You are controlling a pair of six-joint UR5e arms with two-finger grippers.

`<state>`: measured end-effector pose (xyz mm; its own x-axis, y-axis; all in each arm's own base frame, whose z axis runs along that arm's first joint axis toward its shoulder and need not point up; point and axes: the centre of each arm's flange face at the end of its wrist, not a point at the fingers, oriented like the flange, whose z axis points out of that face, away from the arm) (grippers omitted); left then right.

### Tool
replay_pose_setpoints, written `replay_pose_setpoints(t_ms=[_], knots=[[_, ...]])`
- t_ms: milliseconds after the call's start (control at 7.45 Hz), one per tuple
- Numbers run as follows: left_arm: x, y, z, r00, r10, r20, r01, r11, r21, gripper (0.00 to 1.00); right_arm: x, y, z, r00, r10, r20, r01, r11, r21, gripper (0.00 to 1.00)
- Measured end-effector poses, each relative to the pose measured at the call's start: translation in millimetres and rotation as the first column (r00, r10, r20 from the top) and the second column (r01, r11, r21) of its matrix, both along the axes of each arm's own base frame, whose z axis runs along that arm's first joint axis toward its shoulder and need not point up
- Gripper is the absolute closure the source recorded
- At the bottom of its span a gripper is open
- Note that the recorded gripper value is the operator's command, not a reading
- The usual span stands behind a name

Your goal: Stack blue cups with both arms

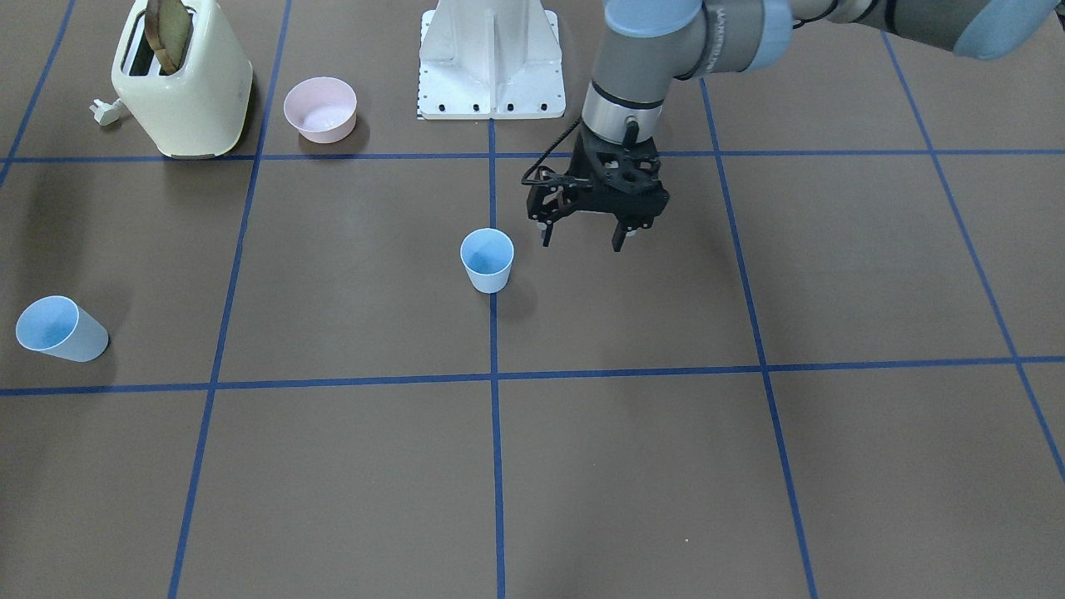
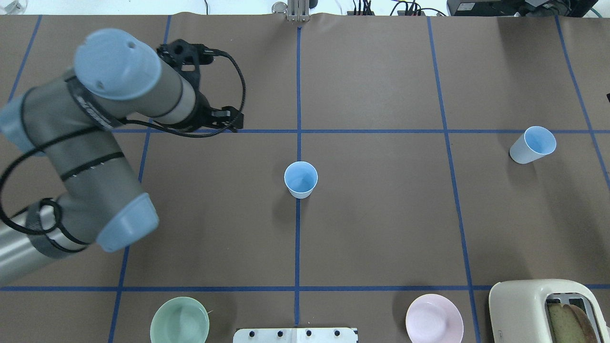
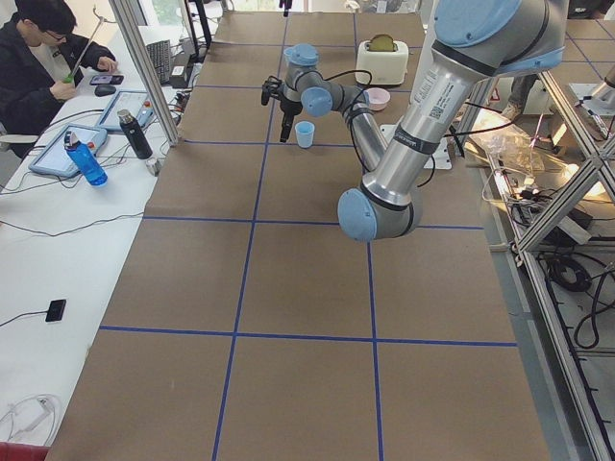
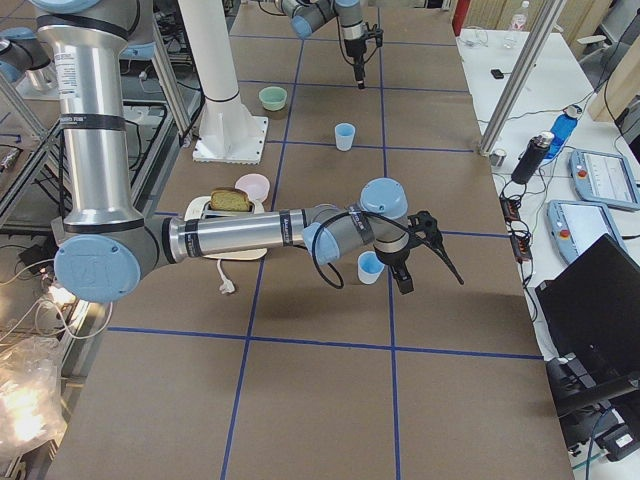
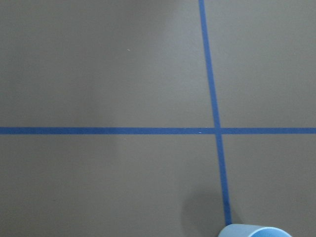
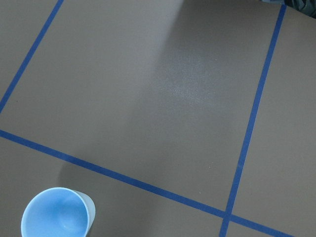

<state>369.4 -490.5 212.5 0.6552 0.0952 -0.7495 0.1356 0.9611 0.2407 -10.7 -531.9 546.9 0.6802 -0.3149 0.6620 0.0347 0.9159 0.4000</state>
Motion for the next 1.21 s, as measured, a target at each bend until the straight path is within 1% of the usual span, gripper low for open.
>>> replay_pose_setpoints(t_ms=[134,268,403,537,671,805,940,1074,1208], knots=[[-61.2,-25.2,43.2,0.997,0.041,0.069,-0.043,0.999,0.027,0.02,-2.1,1.4,-7.8,1.000,0.011,0.019,-0.011,1.000,-0.011,0.00],[-132.3,-52.6,98.2,0.985,0.099,0.140,-0.107,0.993,0.049,0.02,-7.3,3.3,-18.4,0.999,0.023,0.036,-0.023,1.000,-0.021,0.00],[-210.1,-77.5,160.5,0.968,0.164,0.192,-0.178,0.982,0.057,0.02,-18.2,5.8,-30.5,0.998,0.032,0.050,-0.031,0.999,-0.034,0.00],[-290.7,-93.5,223.6,0.953,0.215,0.214,-0.231,0.971,0.056,0.02,-33.1,8.7,-42.9,0.998,0.038,0.059,-0.036,0.998,-0.047,0.00],[-362.7,-96.7,283.5,0.944,0.246,0.222,-0.263,0.964,0.051,0.02,-49.5,11.8,-53.9,0.997,0.047,0.056,-0.044,0.997,-0.058,0.00],[-416.5,-90.7,337.1,0.935,0.272,0.227,-0.289,0.956,0.044,0.02,-65.1,14.8,-57.7,0.998,0.057,0.032,-0.055,0.996,-0.064,0.00],[-451.4,-80.9,380.0,0.925,0.303,0.231,-0.319,0.947,0.034,0.02,-77.1,17.8,-53.1,0.998,0.061,-0.002,-0.061,0.996,-0.067,0.00],[-469.9,-69.7,410.0,0.918,0.326,0.227,-0.339,0.940,0.019,0.02,-84.1,20.2,-45.3,0.998,0.057,-0.024,-0.059,0.996,-0.071,0.00],[-479.2,-54.0,433.7,0.917,0.336,0.216,-0.344,0.939,0.001,0.02,-88.9,21.7,-33.9,0.998,0.042,-0.039,-0.045,0.996,-0.077,0.01]])
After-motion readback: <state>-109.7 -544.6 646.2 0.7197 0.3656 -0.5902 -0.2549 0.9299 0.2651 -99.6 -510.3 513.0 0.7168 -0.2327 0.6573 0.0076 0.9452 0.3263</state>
